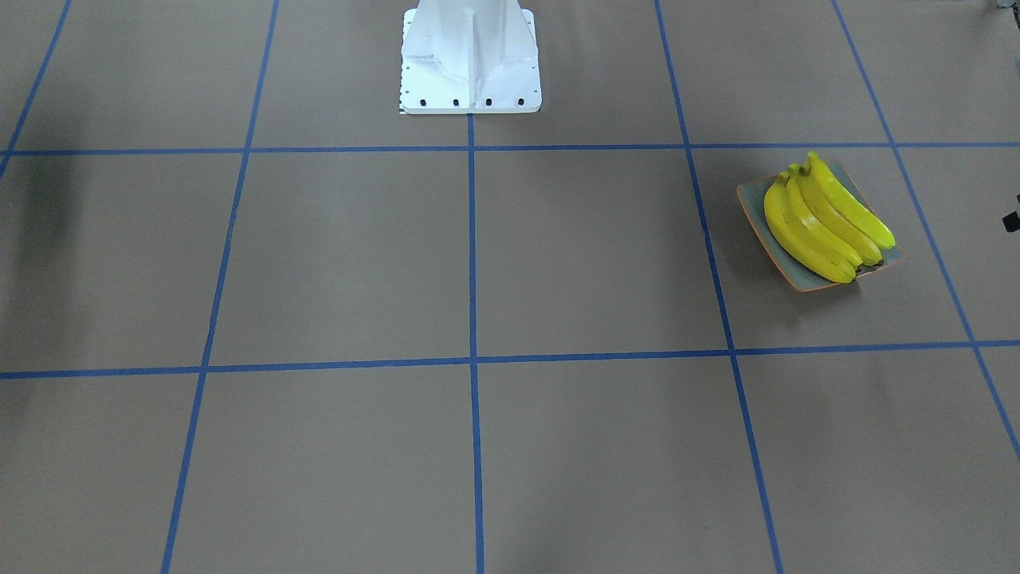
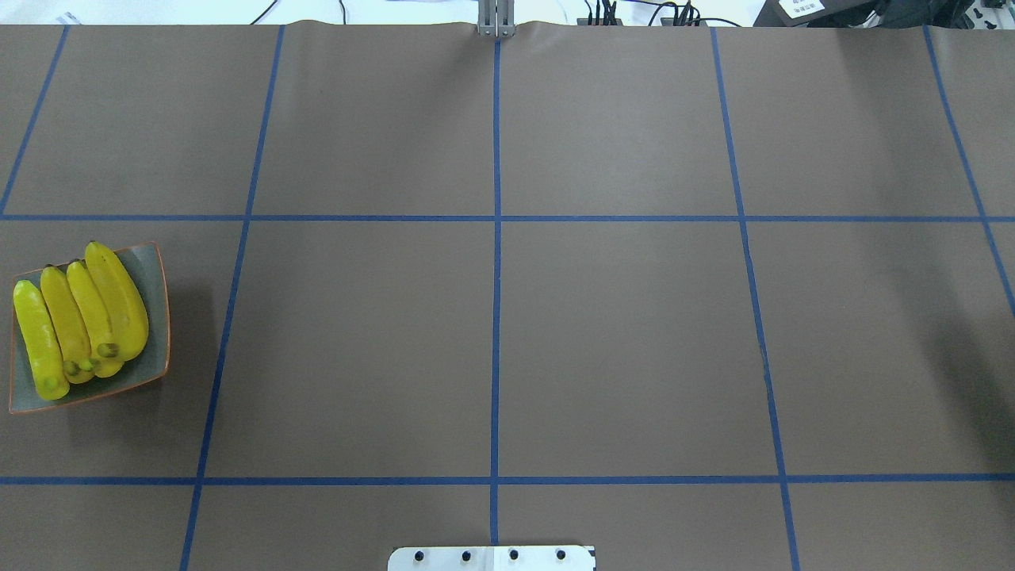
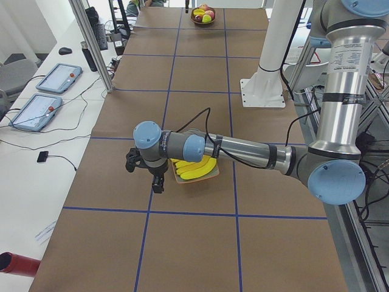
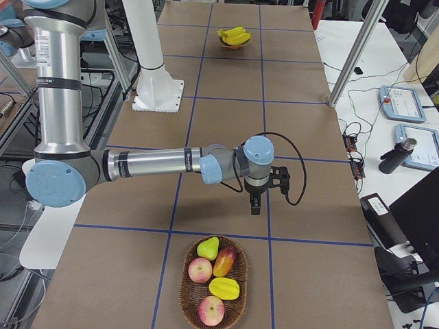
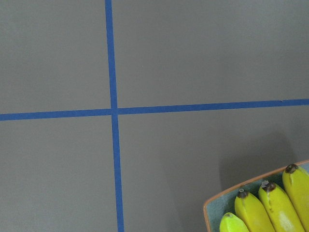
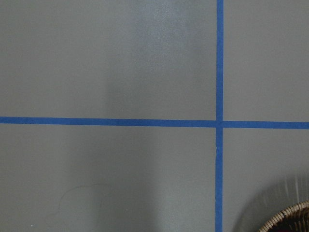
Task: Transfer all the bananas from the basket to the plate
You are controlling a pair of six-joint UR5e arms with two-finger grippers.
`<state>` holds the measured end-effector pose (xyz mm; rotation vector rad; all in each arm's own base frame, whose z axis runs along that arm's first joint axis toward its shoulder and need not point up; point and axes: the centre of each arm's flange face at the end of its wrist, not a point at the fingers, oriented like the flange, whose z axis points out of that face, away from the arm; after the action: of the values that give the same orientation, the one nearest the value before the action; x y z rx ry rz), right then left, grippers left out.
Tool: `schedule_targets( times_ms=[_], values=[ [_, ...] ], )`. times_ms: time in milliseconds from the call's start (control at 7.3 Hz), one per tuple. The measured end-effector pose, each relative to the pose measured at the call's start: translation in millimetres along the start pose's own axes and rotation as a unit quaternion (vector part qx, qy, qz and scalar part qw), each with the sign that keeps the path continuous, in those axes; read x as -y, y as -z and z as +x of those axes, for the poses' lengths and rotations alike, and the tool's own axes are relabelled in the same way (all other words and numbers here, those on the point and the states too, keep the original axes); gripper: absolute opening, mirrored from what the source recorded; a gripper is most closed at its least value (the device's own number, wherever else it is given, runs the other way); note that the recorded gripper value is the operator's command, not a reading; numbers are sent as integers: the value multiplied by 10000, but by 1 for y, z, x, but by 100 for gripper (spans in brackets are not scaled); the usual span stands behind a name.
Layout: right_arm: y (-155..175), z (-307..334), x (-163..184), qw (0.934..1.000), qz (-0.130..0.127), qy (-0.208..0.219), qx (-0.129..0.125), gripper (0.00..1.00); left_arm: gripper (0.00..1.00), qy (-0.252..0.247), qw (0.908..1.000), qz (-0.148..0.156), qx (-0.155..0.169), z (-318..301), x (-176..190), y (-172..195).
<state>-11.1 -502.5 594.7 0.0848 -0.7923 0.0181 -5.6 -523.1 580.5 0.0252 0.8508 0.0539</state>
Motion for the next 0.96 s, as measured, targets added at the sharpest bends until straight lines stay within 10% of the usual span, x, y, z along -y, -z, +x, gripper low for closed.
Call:
schedule_targets(
  times_ms=[959],
  values=[
    [-1, 1, -1, 10000, -15, -5, 11, 100, 100, -75, 10000, 60, -5, 7, 2, 5]
  ],
)
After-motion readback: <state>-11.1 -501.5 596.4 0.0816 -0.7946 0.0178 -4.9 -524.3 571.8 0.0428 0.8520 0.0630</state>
